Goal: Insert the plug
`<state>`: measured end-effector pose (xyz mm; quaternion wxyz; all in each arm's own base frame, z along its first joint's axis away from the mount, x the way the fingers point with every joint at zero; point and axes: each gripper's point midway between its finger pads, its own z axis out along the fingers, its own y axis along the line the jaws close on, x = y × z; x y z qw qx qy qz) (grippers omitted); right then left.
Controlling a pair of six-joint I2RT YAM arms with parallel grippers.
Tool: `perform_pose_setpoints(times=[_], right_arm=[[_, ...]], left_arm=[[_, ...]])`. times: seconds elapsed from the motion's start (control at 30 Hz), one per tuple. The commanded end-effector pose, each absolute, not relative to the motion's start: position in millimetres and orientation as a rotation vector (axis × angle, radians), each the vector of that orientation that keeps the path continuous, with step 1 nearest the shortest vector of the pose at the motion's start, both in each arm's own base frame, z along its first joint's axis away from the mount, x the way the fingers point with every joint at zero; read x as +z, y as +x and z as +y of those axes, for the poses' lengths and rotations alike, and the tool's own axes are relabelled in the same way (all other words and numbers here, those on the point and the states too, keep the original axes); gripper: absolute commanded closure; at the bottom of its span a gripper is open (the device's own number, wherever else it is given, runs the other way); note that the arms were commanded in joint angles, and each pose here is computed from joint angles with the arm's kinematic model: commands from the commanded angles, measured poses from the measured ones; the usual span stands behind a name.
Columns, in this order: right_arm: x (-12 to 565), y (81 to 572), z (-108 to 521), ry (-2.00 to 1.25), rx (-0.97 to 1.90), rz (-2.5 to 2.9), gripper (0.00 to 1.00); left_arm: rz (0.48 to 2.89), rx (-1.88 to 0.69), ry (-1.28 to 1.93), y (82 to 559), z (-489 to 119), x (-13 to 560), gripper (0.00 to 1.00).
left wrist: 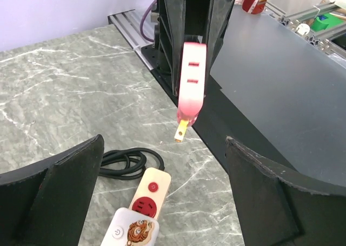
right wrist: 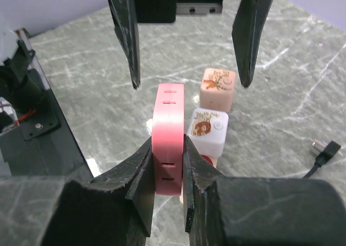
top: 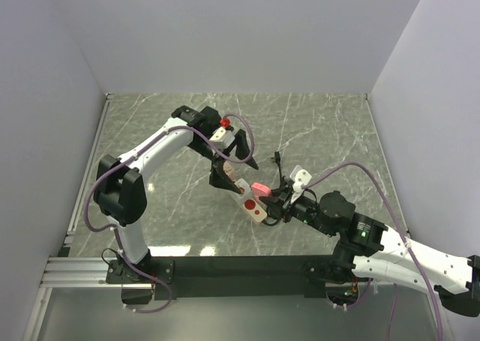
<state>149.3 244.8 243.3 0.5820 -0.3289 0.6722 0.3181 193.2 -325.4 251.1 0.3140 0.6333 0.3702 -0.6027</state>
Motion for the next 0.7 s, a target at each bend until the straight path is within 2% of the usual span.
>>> perform_pose_setpoints(times=[0.0,0.17,0.37,0.53,0.63,0.67], right_arm=[[250,154,240,-0.736,0.719,1.559,1.00],[248,152,239,-0.731,0.731,1.557,1.00],[243,152,248,-0.744,0.749,1.559,1.00],[239,153,250,-0.744,0.754,1.557,1.00],[236,153,251,-0.744,0.755,1.567,1.00],[233,152,251,-0.752,0.751,1.579,1.00]], left_arm=[[0.921,-1.702,1.500,191,-322,287,0.01],[0.973,-1.651,1.472,208,-307,293,0.01],[0.910,-1.463,1.518,220,-289,341,0.01],[0.899,-1.311,1.536,253,-281,371,0.01],[1.029,-1.172,1.483,293,-288,389,0.01],[1.126,-1.054,1.324,334,-294,398,0.01]])
